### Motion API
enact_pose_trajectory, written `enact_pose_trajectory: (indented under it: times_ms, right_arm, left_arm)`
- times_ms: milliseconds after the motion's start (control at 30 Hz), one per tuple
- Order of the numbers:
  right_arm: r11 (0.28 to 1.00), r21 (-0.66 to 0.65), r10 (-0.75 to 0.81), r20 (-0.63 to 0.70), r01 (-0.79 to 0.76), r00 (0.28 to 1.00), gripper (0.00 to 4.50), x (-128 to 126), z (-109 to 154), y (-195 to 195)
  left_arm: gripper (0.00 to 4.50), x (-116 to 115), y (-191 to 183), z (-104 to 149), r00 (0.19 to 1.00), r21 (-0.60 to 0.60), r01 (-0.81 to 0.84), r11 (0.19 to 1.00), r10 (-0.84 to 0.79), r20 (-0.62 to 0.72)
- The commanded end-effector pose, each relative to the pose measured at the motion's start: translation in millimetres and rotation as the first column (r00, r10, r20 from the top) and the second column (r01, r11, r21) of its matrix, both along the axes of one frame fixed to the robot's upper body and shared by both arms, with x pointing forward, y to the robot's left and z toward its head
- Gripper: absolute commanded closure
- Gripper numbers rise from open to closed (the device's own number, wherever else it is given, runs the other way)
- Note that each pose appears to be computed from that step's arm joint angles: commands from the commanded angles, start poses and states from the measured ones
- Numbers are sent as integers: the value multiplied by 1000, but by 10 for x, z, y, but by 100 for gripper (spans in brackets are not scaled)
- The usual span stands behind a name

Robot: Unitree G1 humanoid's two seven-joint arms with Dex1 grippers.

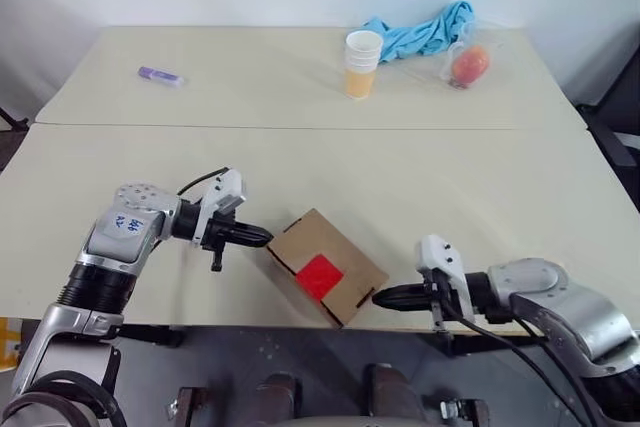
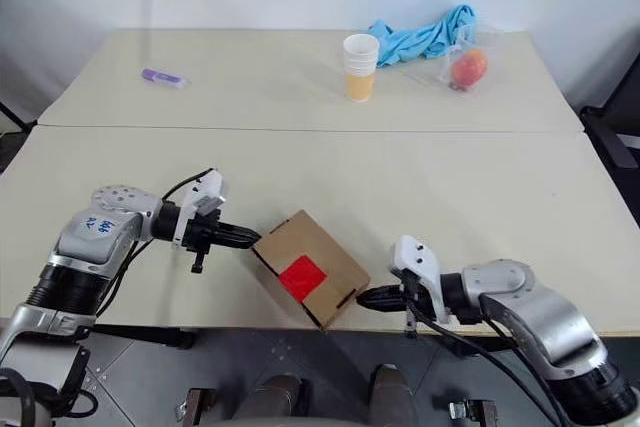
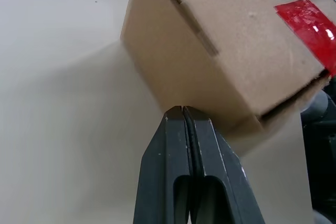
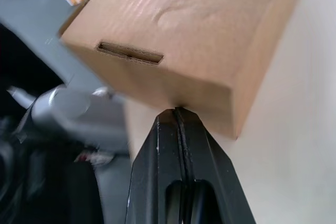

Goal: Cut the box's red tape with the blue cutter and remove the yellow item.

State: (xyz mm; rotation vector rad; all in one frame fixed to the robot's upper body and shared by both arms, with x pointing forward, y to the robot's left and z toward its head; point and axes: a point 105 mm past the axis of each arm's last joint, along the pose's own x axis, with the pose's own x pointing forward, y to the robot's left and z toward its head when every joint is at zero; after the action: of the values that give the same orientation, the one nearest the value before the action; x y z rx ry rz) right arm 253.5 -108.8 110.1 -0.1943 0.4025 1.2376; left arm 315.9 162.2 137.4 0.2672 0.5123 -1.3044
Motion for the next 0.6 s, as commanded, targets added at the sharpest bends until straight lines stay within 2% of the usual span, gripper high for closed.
enact_pose_trajectory:
  times_ms: [33, 267, 333, 400, 467, 533, 600]
  right_arm:
    - [985, 37, -174, 162, 170, 971, 450, 387, 223, -92]
    - [963, 76, -271, 270, 260, 924, 450, 728, 435, -223]
    - [947, 42, -312, 348, 317, 884, 450, 858, 469, -368]
    - [920, 7, -360, 407, 392, 839, 450, 937, 563, -676]
    - [905, -13, -385, 403, 426, 830, 450, 912, 623, -896]
    - [930, -96, -318, 277, 355, 907, 450, 690, 489, -939]
    - [951, -150, -241, 183, 269, 953, 450, 452, 378, -900]
  left_arm:
    - [448, -131, -190, 9, 998, -58, 47, 997, -49, -32]
    - [448, -366, -581, -131, 992, -145, 53, 988, -68, -103]
    - [448, -431, -692, -133, 992, -160, 78, 984, -92, -86]
    - [448, -471, -658, -18, 991, -175, 108, 979, -120, -65]
    - [448, -482, -522, 142, 988, -190, 135, 972, -148, -53]
    - [448, -399, -366, 350, 989, -237, 119, 964, -137, -60]
    - [448, -168, -276, 601, 998, -310, 58, 949, -65, -12]
